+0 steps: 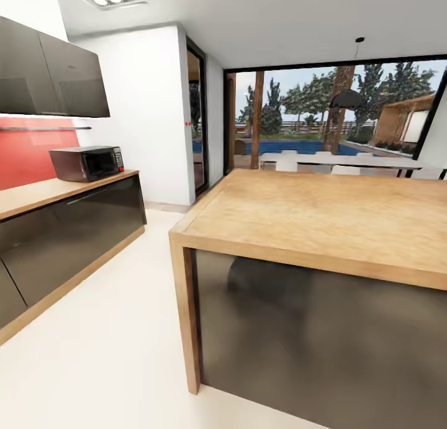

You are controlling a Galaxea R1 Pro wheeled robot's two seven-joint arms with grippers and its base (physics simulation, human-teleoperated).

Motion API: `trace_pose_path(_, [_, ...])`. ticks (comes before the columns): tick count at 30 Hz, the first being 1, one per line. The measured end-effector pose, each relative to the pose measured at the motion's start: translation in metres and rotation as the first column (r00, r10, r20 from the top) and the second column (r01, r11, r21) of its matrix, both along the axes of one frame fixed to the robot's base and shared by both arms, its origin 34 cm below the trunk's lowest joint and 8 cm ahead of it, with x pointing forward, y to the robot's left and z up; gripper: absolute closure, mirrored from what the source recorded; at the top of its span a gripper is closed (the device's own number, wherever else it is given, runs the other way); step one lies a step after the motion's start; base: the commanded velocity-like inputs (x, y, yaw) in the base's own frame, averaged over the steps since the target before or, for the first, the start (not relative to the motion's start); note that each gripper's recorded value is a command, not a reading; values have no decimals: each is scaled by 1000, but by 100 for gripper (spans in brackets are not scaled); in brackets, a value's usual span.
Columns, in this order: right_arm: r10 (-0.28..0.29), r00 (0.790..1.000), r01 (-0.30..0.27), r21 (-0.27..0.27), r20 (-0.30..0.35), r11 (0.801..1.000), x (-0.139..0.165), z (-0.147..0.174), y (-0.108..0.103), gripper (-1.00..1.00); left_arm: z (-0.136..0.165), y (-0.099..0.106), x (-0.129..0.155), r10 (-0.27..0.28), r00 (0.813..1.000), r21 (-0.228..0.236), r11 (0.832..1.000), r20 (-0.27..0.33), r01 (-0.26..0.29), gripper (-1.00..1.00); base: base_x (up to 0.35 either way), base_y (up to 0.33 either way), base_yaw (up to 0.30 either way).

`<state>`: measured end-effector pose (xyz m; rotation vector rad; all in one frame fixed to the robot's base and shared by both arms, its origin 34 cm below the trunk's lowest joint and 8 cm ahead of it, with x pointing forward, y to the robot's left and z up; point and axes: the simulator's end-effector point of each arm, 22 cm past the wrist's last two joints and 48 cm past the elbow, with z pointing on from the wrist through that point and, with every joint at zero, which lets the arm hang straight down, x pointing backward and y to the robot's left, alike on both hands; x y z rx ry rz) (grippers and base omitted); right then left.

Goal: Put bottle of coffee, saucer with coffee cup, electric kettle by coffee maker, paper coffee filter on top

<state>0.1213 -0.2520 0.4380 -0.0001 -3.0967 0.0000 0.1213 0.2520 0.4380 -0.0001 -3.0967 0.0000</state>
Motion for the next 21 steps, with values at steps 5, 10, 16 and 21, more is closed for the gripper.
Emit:
trace_pose_path(5, [2,1000,-2,18,5,1000,5,0,10,-100,0,-3,-2,-4,1000,-5,1000,-3,4,-100,0,0,0])
trace_pose_path(10, [3,999,-5,42,32,999,17,0,30,-100,0,-1,2,-4,1000,-3,1000,7,4,-100,0,0,0])
trace_pose_path(16, [-10,998,5,72,66,997,34,1,54,-100,0,-1,3,-3,1000,-3,1000,9,3,-100,0,0,0])
trace_pose_path(21, [-13,996,6,71,92,997,46,2,53,-100,0,-1,4,-4,1000,-3,1000,10,4,-100,0,0,-12])
